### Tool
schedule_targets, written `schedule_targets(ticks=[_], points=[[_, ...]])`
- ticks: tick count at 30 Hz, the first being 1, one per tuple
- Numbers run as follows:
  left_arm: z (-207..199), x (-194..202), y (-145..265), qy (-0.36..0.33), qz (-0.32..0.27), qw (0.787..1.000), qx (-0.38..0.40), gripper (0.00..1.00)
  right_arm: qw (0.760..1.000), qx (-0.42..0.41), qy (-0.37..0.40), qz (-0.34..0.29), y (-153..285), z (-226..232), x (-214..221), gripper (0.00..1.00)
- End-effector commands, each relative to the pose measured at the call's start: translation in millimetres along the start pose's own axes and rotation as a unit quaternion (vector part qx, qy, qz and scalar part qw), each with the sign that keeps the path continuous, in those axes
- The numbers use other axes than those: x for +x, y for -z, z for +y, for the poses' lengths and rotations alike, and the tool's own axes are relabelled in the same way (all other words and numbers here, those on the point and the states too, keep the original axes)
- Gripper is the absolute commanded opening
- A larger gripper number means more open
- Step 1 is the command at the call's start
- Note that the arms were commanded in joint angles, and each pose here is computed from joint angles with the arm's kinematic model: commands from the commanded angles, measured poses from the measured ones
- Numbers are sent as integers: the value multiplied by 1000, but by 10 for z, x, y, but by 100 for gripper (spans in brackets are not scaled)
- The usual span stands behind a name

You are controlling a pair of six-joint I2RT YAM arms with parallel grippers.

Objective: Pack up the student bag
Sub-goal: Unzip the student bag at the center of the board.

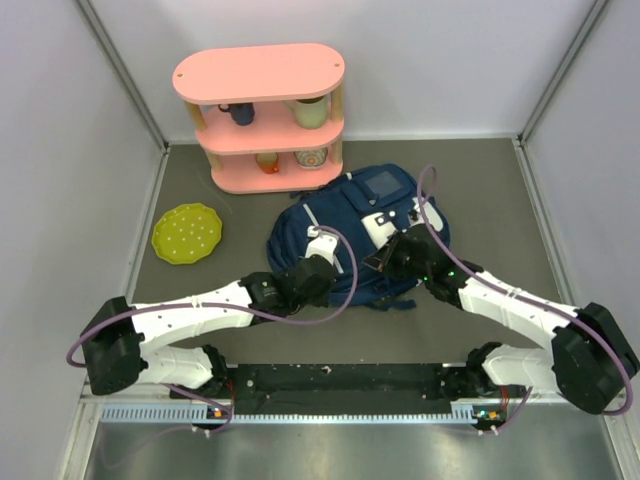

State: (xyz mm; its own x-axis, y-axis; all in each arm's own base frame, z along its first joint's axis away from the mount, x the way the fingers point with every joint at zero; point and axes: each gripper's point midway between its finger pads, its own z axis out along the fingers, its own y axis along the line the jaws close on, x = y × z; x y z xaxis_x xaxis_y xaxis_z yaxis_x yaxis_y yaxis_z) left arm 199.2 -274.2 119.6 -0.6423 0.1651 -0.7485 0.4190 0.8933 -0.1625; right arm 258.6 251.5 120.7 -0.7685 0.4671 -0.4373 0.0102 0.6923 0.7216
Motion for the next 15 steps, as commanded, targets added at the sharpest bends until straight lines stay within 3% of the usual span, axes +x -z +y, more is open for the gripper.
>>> schedule_targets(ticks=[1, 4, 8, 15], points=[[453, 95, 58, -31, 10, 995, -92, 0, 994, -6, 52, -97, 166, 204, -487, 0], [683, 137, 82, -47, 18, 988, -144, 0, 992, 13, 78, -98, 217, 149, -510, 0], [740, 98, 117, -63, 13, 987, -147, 0, 986, 33, 126, -107, 331, 88, -597, 0], [175, 122, 170, -94, 24, 995, 28, 0, 968, 42, 232, -85, 568, -71, -778, 0]])
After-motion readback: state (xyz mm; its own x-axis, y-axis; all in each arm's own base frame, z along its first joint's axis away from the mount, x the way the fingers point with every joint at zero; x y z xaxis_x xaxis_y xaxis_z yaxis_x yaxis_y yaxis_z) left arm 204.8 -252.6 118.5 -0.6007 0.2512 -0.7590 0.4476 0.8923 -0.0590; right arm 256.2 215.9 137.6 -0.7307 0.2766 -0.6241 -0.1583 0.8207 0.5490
